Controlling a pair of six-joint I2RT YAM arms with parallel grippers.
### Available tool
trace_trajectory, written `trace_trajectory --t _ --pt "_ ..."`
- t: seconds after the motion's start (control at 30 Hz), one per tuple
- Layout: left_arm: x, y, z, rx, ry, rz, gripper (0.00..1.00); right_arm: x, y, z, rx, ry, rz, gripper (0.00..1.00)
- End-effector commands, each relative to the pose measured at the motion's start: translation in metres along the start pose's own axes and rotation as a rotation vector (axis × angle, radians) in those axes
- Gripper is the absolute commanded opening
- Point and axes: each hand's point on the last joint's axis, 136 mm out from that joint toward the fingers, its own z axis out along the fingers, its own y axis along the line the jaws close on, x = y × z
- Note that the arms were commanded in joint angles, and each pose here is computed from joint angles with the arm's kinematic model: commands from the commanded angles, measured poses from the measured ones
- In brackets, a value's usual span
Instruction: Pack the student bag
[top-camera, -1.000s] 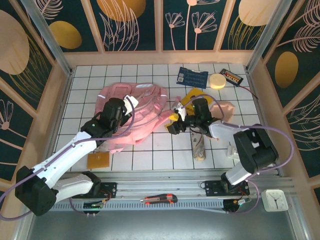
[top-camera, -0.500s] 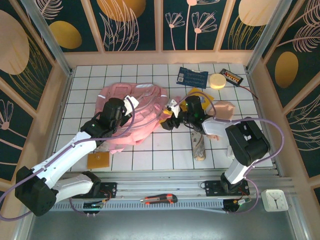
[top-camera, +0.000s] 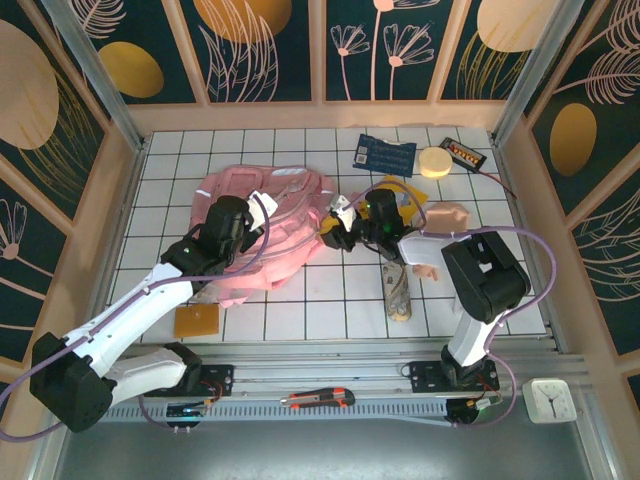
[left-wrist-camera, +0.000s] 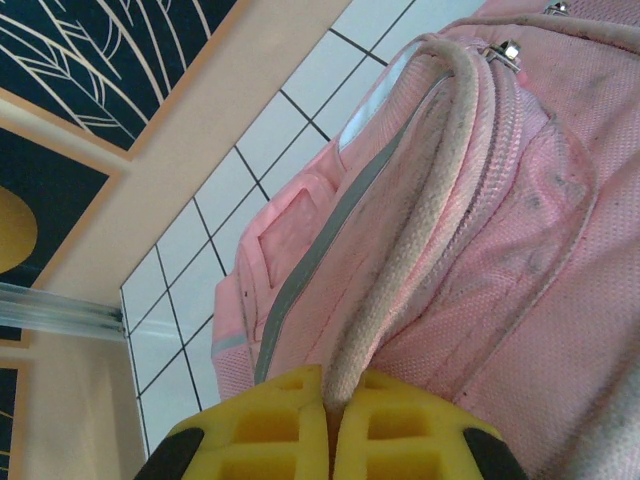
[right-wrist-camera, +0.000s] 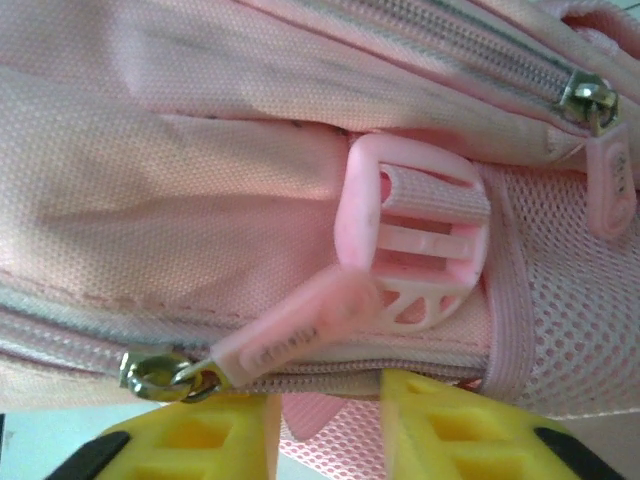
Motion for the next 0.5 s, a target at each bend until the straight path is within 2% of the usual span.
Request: trace_trajectory --t 0.0,0.17,0.27,0.3,0.37,0.47 --pt "-0.030 0.026 -0.014 -0.075 -0.112 -0.061 0.00 -0.015 0.000 0.002 -0.002 -0.033 -0.049 0.16" --pt "-0.028 0.027 -0.013 -0.086 -0.106 -0.062 0.00 -0.014 0.006 -0.005 -0.004 -0.020 -0.064 0.00" --pt "-0.027 0.027 -0.012 -0.087 -0.105 -0.063 0.00 -0.016 0.013 -0.010 -0.025 -0.024 -0.066 0.00" --pt "-0.028 0.028 -0.013 -0.090 -0.107 -0.065 0.00 -0.017 0.015 -0.011 -0.036 -0.033 -0.063 0.07" --pt "-0.027 0.028 -0.013 -0.093 -0.106 -0.064 0.00 -0.022 0.015 -0.015 -0.054 -0.066 -0.033 0.35" --pt "-0.027 0.028 -0.015 -0.092 -0.106 -0.057 0.00 -0.032 0.009 -0.024 -0.104 -0.157 0.080 0.48"
